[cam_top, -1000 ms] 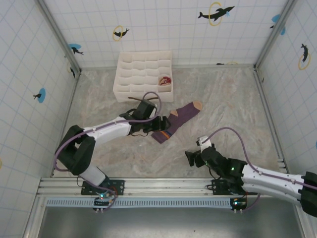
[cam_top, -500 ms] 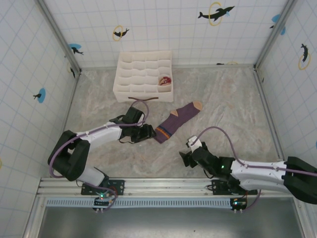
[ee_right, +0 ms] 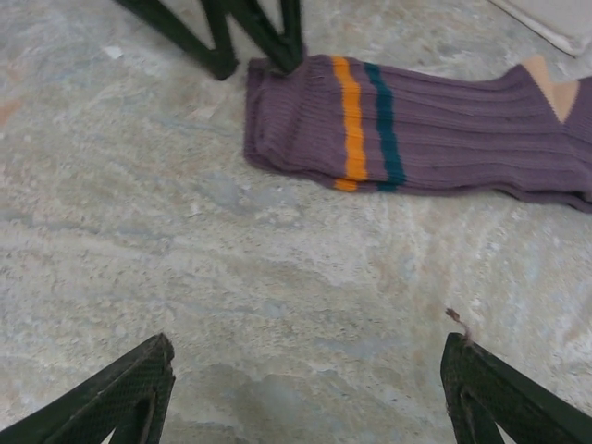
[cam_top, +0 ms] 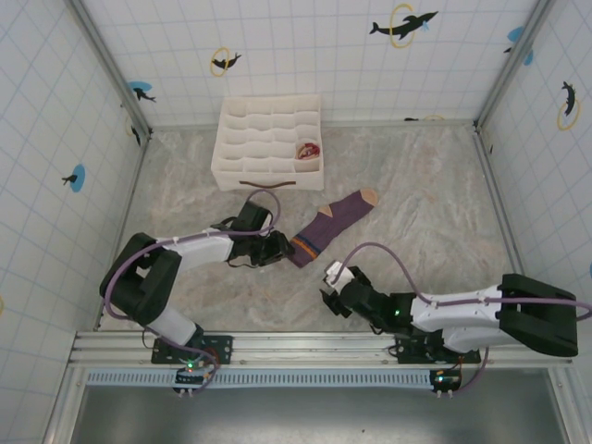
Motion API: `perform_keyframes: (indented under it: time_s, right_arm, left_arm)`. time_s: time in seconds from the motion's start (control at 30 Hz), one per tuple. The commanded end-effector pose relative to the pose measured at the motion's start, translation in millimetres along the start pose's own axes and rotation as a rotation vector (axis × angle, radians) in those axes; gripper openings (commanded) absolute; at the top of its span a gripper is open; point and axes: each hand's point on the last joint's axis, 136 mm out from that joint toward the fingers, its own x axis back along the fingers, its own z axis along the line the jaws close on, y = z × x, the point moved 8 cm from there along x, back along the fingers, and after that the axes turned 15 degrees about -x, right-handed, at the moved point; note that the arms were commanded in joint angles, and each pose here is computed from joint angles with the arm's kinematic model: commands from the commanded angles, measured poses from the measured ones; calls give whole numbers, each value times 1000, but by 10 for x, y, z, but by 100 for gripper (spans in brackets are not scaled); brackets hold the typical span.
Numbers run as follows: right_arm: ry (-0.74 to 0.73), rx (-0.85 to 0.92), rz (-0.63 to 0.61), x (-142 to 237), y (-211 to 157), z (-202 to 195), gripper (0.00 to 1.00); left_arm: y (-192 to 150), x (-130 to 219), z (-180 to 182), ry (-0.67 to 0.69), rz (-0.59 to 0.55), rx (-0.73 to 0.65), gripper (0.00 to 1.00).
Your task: Roll the socks
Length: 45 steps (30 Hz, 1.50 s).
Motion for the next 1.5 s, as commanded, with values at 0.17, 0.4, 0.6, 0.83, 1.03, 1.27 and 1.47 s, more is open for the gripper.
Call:
perform_keyframes:
  time_s: [0.17,0.4,0.6,0.83,1.03,1.27,1.47]
  right_arm:
    - [-17,151,-78,-23,86,231,74]
    - [-72,248,-88,-82,-3,267,67]
    - [-44,300,-95,-114,-29,305,62]
    - [9,366,-80,-206,1,445,60]
    - [44,401,-45,-364,6,579,49]
    - [57,405,-20,-481,-30,638,35]
    - [39,372,-1,-539,-66,598,25]
  left_arm:
    - [-77,-175,-28,8,42,26,31]
    - [-225,-213,-177,-12,66,7,15]
    - [-371,-156,-262,-36,75,1,8]
    - [-538,-81,-326,-85,106,4,4]
    - [-637,-4,-331,-113,134,3,4]
    - [-677,57,-321,-103,138,-2,3]
    - [-696,45,-307,-103,148,-3,3]
